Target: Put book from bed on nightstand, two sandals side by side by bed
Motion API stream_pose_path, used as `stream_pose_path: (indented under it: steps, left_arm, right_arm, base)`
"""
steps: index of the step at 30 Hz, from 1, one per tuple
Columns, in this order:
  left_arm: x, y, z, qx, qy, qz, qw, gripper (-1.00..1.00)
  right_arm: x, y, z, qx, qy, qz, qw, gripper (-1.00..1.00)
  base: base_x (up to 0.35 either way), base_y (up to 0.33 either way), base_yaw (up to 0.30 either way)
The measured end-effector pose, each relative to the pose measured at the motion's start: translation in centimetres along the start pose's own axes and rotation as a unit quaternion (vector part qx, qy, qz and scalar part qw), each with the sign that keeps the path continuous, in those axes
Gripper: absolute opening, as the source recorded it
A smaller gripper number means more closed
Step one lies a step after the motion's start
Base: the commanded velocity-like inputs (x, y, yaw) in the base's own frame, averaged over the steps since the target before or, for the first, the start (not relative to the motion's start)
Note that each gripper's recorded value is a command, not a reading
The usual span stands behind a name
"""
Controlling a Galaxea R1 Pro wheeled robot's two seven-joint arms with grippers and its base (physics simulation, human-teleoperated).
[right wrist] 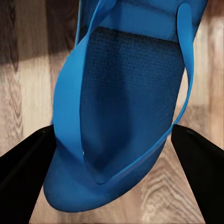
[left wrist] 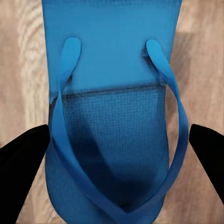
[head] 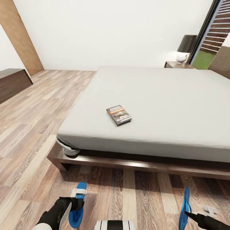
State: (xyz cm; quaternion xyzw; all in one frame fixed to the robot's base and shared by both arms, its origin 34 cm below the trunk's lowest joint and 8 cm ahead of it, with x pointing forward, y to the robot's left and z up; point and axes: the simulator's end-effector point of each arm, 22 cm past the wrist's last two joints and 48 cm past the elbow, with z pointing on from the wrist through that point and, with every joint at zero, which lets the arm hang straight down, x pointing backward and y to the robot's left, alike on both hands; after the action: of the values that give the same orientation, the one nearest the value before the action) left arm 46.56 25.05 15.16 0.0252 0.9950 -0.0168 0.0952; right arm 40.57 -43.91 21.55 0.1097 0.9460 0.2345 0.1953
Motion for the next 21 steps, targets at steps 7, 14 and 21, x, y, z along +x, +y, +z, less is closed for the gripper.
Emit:
stream_pose_path:
  steps: [7,14,21]
  left_arm:
    - [-0.12,-0.14,0.01,0.002,-0.003,-0.002,1.0,-1.0]
    - [-0.2,-0.23,0.0,0.002,-0.004,0.001,1.0,-1.0]
    - [-0.31,-0.3,0.03,0.002,-0.007,0.003,1.0,-1.0]
  right_arm:
    - [0.02,0.0,0.0,0.0,0.0,0.0,1.0,-1.0]
    - [-0.01,0.0,0.0,0.0,0.0,0.0,1.0,-1.0]
    - [0.0,-0.01,0.0,0.0,0.0,0.0,1.0,-1.0]
  base:
    - [0.06,0.051,0.0]
    - [0.207,0.156,0.0]
    - [0.022,0.013,0.0]
